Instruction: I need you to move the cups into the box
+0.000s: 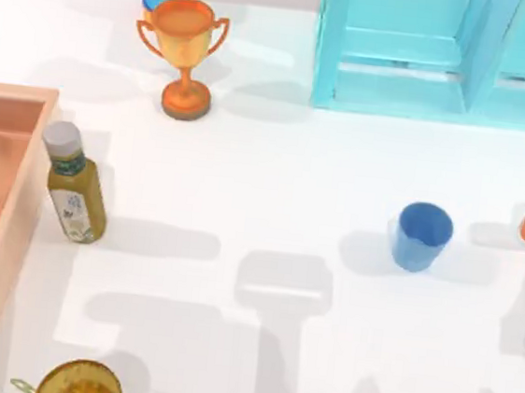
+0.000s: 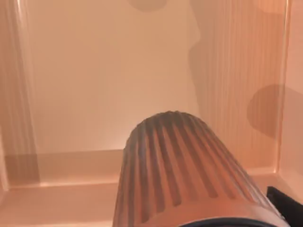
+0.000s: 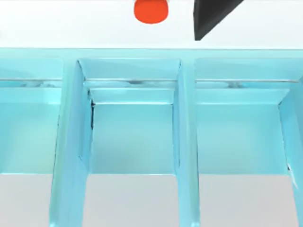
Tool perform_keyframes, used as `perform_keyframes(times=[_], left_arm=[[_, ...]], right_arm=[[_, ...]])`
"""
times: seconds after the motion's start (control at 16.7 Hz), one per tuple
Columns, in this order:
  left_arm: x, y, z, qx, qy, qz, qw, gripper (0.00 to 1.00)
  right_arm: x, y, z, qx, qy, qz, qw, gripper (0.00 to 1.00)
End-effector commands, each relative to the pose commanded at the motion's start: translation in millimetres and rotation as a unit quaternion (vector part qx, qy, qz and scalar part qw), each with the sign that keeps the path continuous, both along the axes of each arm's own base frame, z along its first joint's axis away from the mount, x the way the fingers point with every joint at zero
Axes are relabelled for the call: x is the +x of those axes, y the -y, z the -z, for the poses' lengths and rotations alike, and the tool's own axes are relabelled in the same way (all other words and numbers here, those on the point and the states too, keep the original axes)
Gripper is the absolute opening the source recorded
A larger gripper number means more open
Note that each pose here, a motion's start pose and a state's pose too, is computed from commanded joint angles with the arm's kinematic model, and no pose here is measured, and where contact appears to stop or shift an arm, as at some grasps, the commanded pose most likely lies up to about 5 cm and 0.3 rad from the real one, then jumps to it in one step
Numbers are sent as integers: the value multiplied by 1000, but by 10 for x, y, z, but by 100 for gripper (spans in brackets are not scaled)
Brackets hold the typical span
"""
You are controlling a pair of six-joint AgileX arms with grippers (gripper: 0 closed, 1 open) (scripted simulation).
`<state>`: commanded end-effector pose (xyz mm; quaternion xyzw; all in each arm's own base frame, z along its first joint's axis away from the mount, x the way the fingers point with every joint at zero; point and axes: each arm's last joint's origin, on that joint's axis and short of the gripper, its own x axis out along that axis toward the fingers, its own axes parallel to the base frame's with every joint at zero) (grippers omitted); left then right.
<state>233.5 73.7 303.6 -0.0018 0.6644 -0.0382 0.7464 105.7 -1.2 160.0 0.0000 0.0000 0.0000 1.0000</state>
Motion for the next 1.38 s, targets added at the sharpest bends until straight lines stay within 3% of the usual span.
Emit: perform_keyframes(times=[0.18,0.54,0.9,1.2,1.38], left_arm=[[-161,-112,128,-10,-40,-15,999,0],[-149,-117,181,-10,-43,-14,999,0],[-148,-148,712,-11,-41,-16,999,0],[-156,-149,782,-11,-42,-16,999,0],[-156,-149,782,-11,-42,-16,999,23]], right_arm=[[0,0,0,0,0,0,1000,100],[0,0,0,0,0,0,1000,100],[0,0,0,0,0,0,1000,100],[0,0,0,0,0,0,1000,100],[0,0,0,0,0,0,1000,100]])
